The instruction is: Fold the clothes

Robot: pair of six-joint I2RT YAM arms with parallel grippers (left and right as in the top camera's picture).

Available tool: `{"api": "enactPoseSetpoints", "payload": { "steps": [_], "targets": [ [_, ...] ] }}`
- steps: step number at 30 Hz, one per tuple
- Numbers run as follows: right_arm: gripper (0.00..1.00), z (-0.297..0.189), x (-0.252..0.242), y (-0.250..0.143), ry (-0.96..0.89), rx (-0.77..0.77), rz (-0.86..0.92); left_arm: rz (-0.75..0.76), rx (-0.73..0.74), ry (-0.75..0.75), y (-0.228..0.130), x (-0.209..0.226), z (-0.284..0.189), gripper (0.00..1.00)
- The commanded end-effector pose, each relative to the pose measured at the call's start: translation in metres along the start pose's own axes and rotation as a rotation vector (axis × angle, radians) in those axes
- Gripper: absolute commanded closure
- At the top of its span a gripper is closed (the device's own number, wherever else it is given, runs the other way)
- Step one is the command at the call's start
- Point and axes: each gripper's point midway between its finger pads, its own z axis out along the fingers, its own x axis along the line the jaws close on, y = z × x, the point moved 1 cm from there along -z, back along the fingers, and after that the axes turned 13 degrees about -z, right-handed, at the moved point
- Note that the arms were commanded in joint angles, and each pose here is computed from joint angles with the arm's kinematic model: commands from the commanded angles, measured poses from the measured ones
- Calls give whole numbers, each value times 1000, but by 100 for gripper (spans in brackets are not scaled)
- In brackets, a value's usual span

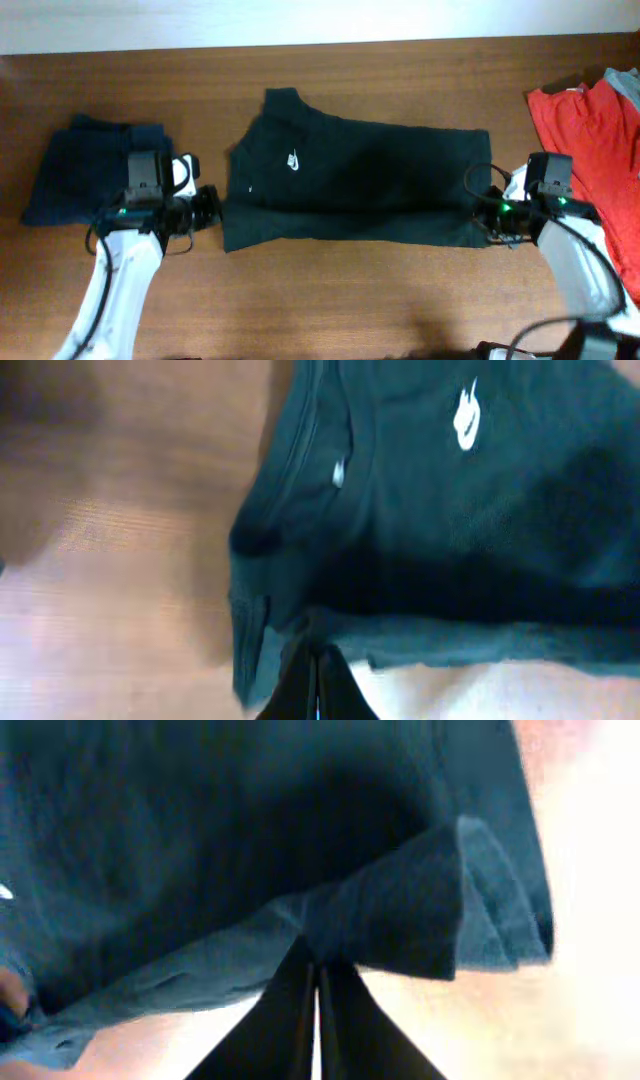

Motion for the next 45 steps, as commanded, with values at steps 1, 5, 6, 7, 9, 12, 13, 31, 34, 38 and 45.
{"api": "enactPoseSetpoints", "payload": {
  "steps": [1, 5, 6, 7, 9, 12, 13, 31, 34, 38, 45],
  "targets": [
    [96, 11, 5, 13, 45, -16, -6, -4, 1, -35, 14, -7, 15, 99],
    [96, 18, 12, 29, 92, -64, -29, 14, -25, -96, 31, -19, 32, 99],
    [96, 19, 14, 33, 103, -79, -36, 19, -29, -116, 35, -22, 36, 99],
    [96, 20, 15, 38, 109, -95, -43, 23, -35, -128, 39, -25, 38, 99],
    [96, 19, 17, 45, 116, -127, -56, 33, -52, -140, 47, -30, 41, 99],
    [96, 19, 19, 53, 126, -160, -69, 39, -67, -147, 57, -34, 44, 99],
    [93, 18, 19, 55, 127, -166, -71, 40, -72, -149, 59, -35, 44, 99],
    [23, 15, 25, 18, 173, -13, -84, 308, 63, -98, 53, -68, -9, 51],
    [24, 15, 22, 5, 164, 35, -120, 396, 150, -92, 26, -75, -2, 51],
    [24, 15, 20, -4, 160, 74, -137, 468, 242, -36, 0, -76, 12, 51],
    [24, 15, 23, -4, 177, 74, -137, 519, 336, 102, -19, -59, 59, 57]
  ]
}}
